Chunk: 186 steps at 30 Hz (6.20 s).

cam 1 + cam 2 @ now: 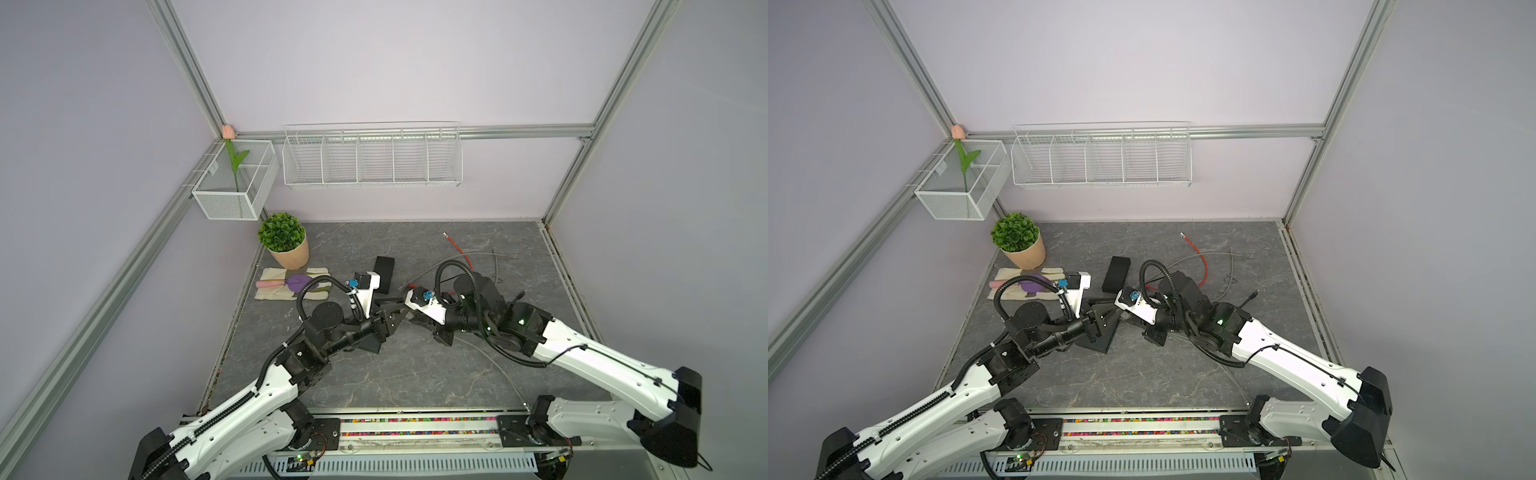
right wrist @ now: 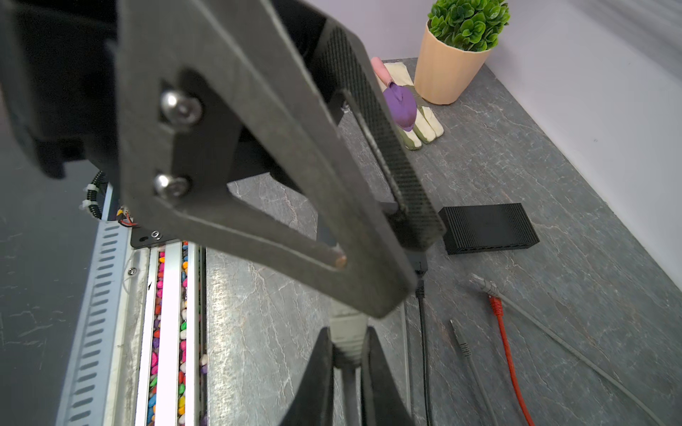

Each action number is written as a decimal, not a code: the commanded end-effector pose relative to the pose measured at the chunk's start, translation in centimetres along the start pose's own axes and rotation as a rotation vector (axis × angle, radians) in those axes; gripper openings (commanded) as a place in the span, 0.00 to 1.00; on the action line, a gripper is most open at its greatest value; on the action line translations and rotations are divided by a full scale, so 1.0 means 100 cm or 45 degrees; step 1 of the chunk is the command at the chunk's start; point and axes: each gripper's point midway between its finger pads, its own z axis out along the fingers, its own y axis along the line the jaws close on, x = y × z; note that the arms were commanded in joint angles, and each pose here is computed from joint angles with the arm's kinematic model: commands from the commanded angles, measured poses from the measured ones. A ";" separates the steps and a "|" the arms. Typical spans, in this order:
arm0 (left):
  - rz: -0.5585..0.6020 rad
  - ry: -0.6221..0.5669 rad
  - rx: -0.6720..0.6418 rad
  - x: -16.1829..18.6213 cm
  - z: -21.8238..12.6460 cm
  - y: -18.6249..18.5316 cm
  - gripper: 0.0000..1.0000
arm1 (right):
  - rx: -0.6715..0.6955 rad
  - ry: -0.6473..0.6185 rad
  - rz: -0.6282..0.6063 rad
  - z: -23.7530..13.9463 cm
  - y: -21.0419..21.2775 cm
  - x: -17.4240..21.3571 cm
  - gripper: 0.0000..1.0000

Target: Insert the plug into the switch port

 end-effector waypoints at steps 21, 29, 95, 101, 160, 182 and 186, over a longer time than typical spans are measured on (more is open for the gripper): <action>0.113 -0.099 0.148 -0.034 -0.001 -0.034 0.34 | -0.575 -0.036 0.103 -0.015 0.017 -0.034 0.09; 0.115 -0.102 0.150 -0.033 -0.002 -0.035 0.27 | -0.570 -0.074 0.098 -0.025 0.010 -0.039 0.09; 0.118 -0.158 0.236 -0.044 -0.007 -0.049 0.00 | -0.548 -0.168 0.118 -0.028 -0.003 -0.032 0.12; 0.134 -0.146 0.205 -0.039 -0.010 -0.044 0.00 | -0.522 -0.195 0.125 -0.030 -0.008 -0.035 0.07; -0.631 0.149 -0.932 0.120 -0.051 0.264 0.57 | 0.315 0.682 0.103 0.147 -0.051 0.160 0.07; -0.645 0.237 -0.893 0.134 -0.046 0.260 0.45 | 0.283 0.664 0.098 0.150 -0.032 0.165 0.07; -0.648 0.244 -0.886 0.137 -0.045 0.258 0.44 | 0.277 0.669 0.088 0.154 -0.028 0.165 0.07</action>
